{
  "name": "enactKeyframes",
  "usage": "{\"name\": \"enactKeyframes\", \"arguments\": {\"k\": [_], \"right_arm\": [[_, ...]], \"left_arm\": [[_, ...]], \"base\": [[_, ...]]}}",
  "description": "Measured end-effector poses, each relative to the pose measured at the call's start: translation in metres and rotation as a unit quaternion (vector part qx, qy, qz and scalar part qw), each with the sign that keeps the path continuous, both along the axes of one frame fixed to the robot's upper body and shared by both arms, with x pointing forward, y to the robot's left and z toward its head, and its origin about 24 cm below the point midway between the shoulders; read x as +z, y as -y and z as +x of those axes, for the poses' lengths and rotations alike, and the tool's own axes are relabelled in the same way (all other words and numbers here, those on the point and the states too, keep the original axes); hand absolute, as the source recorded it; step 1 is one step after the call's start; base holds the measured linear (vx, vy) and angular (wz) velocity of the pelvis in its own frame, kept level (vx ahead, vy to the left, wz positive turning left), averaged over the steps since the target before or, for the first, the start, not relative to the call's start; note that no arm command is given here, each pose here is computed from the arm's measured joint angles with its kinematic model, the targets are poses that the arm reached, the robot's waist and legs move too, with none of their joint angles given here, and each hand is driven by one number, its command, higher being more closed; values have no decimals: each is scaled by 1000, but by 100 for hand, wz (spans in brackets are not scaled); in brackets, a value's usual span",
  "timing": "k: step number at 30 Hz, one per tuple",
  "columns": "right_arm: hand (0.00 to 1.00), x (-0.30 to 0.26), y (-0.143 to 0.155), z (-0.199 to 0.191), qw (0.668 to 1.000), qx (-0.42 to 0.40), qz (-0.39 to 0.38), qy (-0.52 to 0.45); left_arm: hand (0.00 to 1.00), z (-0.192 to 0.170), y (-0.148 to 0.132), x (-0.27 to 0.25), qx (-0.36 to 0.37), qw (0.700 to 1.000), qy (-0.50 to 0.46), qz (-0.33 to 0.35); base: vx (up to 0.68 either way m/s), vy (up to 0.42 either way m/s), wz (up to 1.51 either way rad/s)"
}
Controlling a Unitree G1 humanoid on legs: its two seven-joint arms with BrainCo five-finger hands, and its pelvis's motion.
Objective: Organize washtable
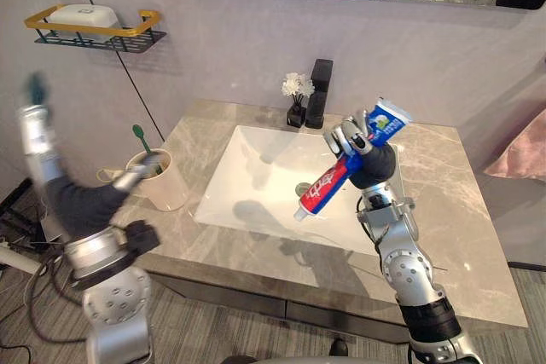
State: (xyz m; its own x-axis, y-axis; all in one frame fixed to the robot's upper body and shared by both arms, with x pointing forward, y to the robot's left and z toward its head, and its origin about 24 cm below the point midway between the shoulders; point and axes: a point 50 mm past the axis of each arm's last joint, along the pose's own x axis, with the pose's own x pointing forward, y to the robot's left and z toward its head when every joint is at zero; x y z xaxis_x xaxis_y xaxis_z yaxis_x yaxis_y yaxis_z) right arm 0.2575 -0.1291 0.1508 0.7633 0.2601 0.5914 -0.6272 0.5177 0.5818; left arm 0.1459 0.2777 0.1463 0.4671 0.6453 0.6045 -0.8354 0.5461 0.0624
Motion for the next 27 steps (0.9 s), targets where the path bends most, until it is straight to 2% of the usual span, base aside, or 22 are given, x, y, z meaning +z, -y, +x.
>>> {"name": "enactKeyframes", "arguments": {"k": [2, 3, 7, 10, 12, 13, 15, 18, 24, 27], "right_arm": [[100, 0, 3, 0, 1000, -9, 6, 0], [100, -2, 6, 0, 1000, -16, 5, -3], [100, -12, 13, -3, 999, -35, -4, -24], [100, -15, 14, -4, 999, -36, -6, -31], [100, -18, 13, -5, 999, -34, -1, -37], [100, -18, 12, -5, 999, -33, 1, -38], [100, -20, 12, -5, 999, -33, 1, -42], [100, -23, 11, -4, 998, -31, 0, -50], [100, -25, 10, -4, 998, -28, -3, -54], [100, -25, 10, -4, 998, -30, -7, -53]], "left_arm": [[0, -9, -17, -21, 35, 998, -24, -50], [0, -16, -27, -35, 52, 993, -31, -97], [0, -45, -52, -95, 115, 961, -72, -243], [0, -62, -56, -126, 132, 936, -105, -310], [0, -78, -55, -161, 145, 906, -145, -371], [0, -83, -54, -171, 151, 894, -156, -391], [0, -98, -43, -209, 163, 848, -185, -470], [0, -114, -27, -240, 169, 800, -230, -528], [0, -126, 8, -276, 134, 733, -314, -588], [0, -124, 20, -284, 112, 717, -342, -597]], "base": [[0, -6, 6], [0, 0, 0], [14, 4, 5], [20, 5, 7], [38, 9, 10], [7, 8, 6], [-13, 6, 10], [-22, 3, 8], [-31, 3, 6], [-26, 8, 4]]}}
